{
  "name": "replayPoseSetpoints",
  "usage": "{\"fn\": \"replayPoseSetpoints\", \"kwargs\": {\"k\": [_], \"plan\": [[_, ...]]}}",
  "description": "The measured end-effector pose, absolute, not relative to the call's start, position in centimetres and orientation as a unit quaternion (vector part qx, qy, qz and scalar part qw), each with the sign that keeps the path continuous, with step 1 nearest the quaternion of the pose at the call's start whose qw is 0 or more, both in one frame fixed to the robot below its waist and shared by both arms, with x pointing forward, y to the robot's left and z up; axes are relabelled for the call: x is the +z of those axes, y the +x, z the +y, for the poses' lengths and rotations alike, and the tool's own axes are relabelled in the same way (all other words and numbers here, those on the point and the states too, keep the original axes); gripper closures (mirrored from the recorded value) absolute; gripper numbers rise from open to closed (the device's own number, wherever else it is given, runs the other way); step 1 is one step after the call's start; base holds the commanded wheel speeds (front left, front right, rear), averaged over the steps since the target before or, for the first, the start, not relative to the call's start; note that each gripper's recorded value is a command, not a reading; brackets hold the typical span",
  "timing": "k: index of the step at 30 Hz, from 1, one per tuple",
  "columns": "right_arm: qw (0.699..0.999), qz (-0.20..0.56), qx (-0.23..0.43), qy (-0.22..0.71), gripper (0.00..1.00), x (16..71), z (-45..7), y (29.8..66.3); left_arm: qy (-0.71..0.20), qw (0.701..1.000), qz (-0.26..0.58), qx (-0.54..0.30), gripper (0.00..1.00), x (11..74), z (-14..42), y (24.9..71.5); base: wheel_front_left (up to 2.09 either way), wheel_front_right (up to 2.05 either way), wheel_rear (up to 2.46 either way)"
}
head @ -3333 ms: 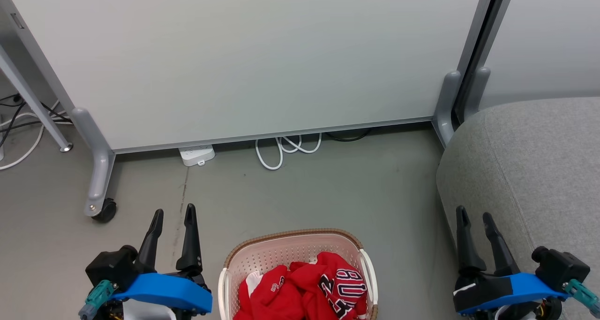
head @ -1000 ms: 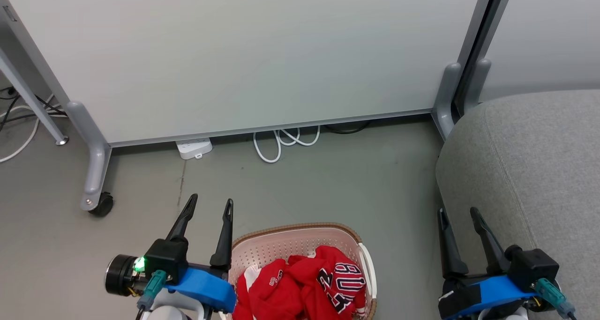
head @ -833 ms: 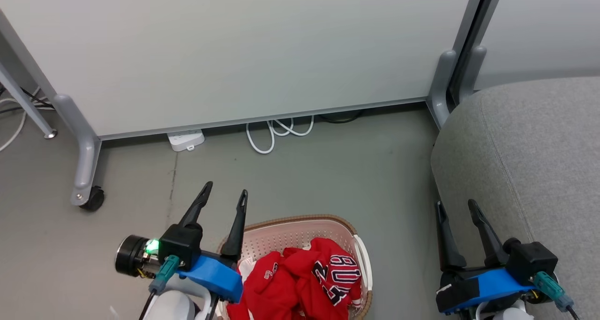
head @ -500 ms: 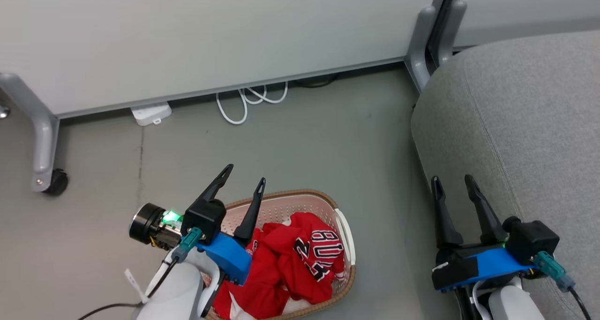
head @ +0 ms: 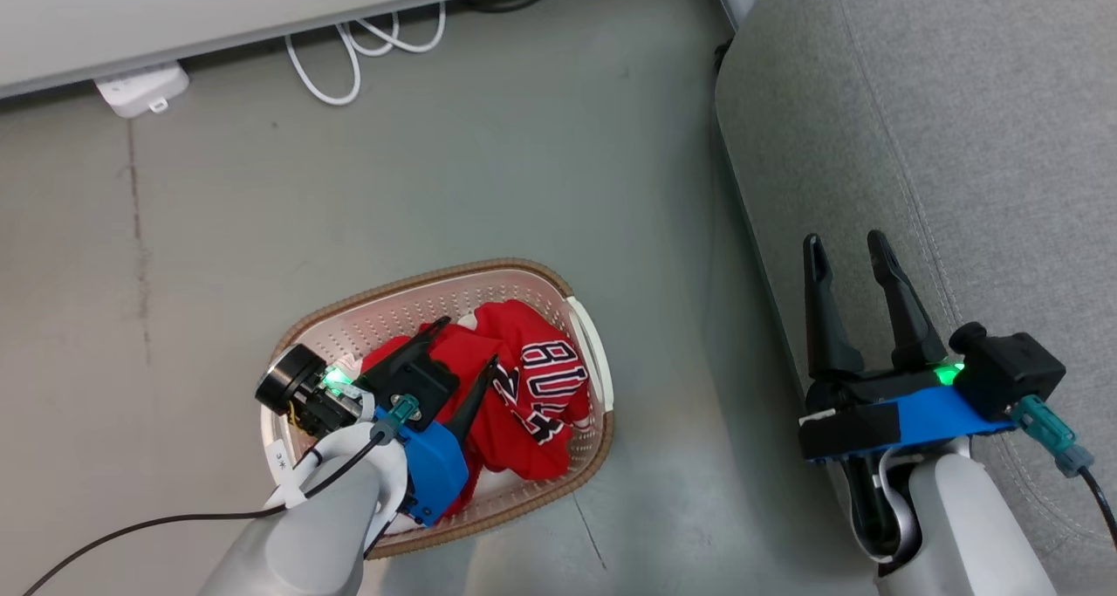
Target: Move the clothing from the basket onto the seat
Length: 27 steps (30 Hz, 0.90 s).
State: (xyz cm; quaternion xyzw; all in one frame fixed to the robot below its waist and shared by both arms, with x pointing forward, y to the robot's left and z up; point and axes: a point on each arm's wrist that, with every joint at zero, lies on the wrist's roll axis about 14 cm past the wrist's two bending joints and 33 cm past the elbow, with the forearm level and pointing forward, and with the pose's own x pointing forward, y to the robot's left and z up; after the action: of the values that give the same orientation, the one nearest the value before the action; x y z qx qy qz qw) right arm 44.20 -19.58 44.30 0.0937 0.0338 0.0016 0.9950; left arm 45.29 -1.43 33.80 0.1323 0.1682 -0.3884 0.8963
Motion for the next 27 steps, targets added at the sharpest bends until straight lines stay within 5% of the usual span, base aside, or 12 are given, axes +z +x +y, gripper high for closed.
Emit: {"fn": "replayPoseSetpoints", "kwargs": {"k": [14,27], "plan": [[0.994,0.071,-0.007,0.085,0.0,40.0,-20.5,47.2,0.205,0.806,0.315,-0.457,0.0,21.3,0.1,42.0,0.0,0.0,0.0],[0.992,0.095,-0.011,0.077,0.0,36.8,-21.3,48.7,0.315,0.693,0.395,-0.514,0.0,14.0,2.7,39.4,0.0,0.0,0.0]]}}
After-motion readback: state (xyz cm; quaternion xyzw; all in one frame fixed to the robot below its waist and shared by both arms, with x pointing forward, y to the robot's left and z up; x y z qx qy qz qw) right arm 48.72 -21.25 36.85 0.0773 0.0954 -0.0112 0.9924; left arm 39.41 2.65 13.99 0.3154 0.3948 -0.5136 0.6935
